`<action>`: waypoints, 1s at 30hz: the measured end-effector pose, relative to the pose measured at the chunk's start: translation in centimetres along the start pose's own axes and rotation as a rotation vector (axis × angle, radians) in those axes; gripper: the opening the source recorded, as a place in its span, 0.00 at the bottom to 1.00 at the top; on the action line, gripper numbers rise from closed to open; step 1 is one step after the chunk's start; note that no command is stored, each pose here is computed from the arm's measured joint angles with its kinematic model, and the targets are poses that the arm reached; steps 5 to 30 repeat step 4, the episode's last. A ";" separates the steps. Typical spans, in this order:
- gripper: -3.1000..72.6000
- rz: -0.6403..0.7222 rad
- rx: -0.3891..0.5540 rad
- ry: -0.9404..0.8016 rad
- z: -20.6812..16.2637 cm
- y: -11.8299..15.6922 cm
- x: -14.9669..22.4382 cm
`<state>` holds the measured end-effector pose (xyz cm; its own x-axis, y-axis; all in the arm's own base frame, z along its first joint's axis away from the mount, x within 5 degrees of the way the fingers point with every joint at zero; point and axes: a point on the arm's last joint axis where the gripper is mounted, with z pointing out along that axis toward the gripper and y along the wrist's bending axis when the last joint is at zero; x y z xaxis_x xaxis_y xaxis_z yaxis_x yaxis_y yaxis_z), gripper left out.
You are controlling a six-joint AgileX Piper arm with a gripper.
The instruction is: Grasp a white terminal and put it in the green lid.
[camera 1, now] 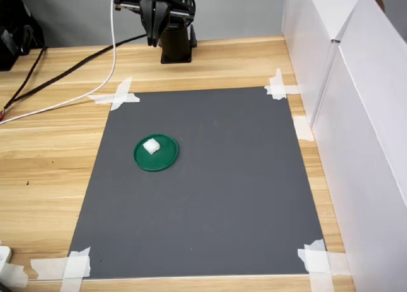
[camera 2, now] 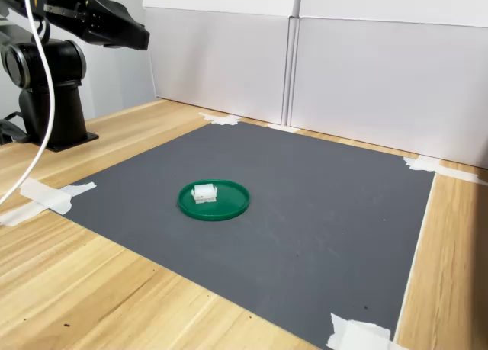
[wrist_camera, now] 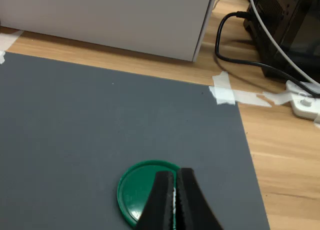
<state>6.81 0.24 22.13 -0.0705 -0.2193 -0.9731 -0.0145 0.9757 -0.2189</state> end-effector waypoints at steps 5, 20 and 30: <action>0.02 -0.003 0.006 -0.026 -0.3 0.0 0.0; 0.02 -0.003 0.006 -0.026 -0.3 0.0 0.0; 0.02 -0.003 0.006 -0.026 -0.3 0.0 0.0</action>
